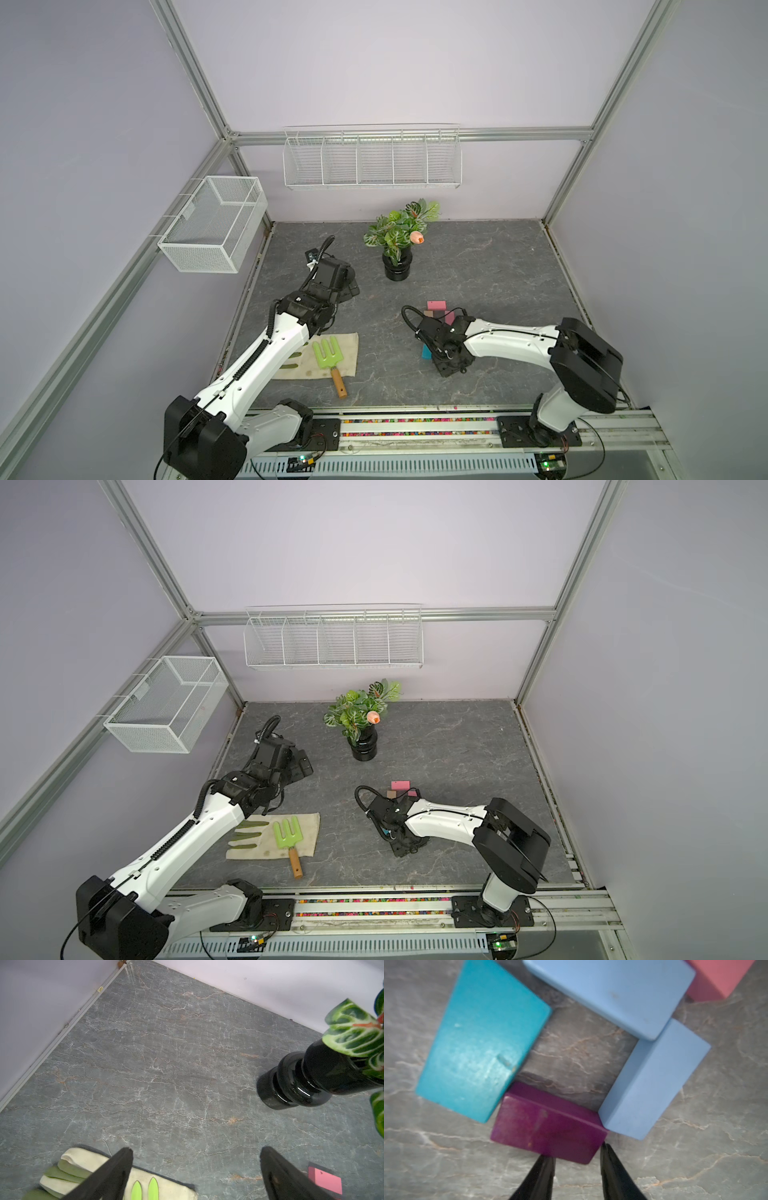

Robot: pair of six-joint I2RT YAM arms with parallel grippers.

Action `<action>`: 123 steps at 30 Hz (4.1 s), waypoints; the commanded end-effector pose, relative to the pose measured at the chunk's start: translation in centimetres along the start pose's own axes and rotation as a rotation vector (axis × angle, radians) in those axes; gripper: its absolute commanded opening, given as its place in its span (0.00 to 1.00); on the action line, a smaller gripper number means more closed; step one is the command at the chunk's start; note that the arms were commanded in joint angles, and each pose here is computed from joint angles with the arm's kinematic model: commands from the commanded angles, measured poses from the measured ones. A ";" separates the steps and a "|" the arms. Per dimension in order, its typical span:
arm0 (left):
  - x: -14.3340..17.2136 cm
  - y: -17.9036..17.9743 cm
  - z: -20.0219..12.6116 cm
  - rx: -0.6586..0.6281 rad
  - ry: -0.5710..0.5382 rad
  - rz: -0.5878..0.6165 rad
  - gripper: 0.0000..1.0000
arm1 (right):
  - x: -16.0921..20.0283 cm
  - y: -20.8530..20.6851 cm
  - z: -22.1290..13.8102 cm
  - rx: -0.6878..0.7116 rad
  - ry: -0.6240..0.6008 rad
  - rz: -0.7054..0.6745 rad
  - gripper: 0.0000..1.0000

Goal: Assemble the number 8 with building blocks
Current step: Assemble the building block at the center of the board, then adjust the building block at the center of the board.

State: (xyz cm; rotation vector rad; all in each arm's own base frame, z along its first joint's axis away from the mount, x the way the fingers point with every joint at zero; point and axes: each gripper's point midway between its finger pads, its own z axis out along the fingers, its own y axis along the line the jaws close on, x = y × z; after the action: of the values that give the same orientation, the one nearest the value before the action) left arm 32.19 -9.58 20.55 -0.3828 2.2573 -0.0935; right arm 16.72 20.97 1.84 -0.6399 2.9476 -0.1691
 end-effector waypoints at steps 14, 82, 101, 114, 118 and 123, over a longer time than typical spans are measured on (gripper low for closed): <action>-0.5 -0.1 -0.3 -0.002 -0.020 -0.002 1.00 | -1.4 -1.4 -6.1 -0.071 -0.235 0.078 0.55; -0.3 0.2 -0.3 -0.005 -0.023 -0.011 0.99 | -3.6 4.8 -1.6 -0.108 -0.113 -0.075 0.07; -0.3 0.1 -0.2 -0.003 -0.023 -0.012 1.00 | -2.5 6.1 -1.7 -0.174 -0.102 -0.084 0.07; -0.6 0.0 -0.5 -0.003 -0.028 -0.012 0.99 | -3.3 4.9 -0.7 -0.095 -0.109 -0.073 0.07; -0.6 0.0 -0.4 -0.004 -0.027 -0.011 1.00 | -3.4 4.6 -0.5 -0.086 -0.111 -0.070 0.07; -0.7 0.0 -0.4 -0.003 -0.028 -0.009 0.99 | -3.5 4.6 -1.2 -0.104 -0.129 -0.076 0.07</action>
State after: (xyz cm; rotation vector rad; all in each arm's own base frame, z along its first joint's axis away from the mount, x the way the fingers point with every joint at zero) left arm 32.16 -9.52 20.73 -0.3846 2.2499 -0.0912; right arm 17.74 27.27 2.71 -0.7541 2.8286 0.0347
